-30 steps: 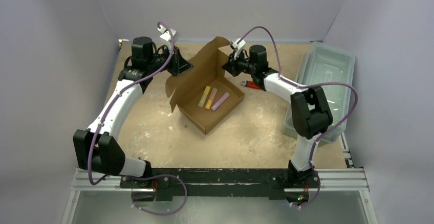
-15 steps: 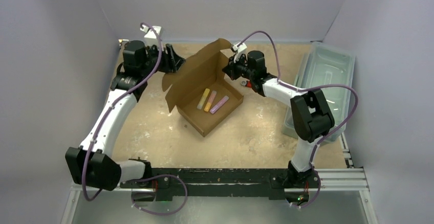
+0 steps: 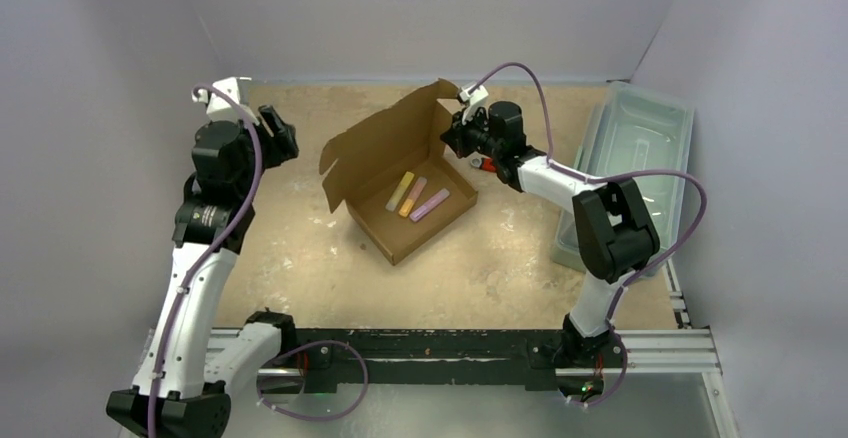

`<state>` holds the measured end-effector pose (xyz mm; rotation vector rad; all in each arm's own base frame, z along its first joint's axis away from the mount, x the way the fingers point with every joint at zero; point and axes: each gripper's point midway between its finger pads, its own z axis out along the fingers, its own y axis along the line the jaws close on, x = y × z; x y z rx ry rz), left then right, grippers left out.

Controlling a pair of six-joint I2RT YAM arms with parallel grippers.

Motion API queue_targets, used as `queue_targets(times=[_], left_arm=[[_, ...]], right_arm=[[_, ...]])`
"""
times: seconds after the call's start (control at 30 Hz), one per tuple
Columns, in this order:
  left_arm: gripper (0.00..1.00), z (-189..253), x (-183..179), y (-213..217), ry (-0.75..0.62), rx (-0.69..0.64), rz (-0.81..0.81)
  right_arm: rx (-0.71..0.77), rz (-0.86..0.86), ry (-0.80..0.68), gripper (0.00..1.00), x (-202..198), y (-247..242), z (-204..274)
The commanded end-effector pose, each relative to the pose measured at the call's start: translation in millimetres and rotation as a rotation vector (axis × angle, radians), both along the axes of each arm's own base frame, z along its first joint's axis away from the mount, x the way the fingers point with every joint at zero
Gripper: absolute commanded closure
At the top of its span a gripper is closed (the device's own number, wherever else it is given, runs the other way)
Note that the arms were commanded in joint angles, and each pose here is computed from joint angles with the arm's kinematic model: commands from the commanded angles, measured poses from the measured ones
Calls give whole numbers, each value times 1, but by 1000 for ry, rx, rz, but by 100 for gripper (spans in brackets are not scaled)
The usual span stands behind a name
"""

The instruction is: Fold the paper box

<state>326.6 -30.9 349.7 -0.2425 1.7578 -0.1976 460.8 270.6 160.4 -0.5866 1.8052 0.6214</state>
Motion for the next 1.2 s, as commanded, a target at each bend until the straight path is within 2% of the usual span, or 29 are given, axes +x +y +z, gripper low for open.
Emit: queue_targets(times=[0.0,0.13,0.23,0.37,0.57,0.73,0.83,1.03,1.17], left_arm=[[45,-70,-10,19,186,-35,131],[56,-128,-9,-2,280,-149,67],[67,-153,-4,-19,308,-221,2],[76,-176,2,-41,360,-278,-97],[77,-190,16,-54,351,-311,-163],[83,-191,26,-79,344,-414,-269],[83,-203,21,-88,374,-463,-302],[82,-215,10,-88,434,-494,-281],[79,-224,0,-67,529,-445,-164]], right_arm=[[5,-55,-42,100,5,-14,19],[16,-62,-35,100,5,-14,21],[17,-67,-34,100,4,-14,21],[18,-67,-32,100,4,-14,21],[22,-54,-29,100,3,-12,20],[21,-55,-25,100,2,-13,19],[19,-56,-23,100,1,-13,18],[10,-71,-14,100,3,-15,13],[8,-77,-19,100,5,-16,14]])
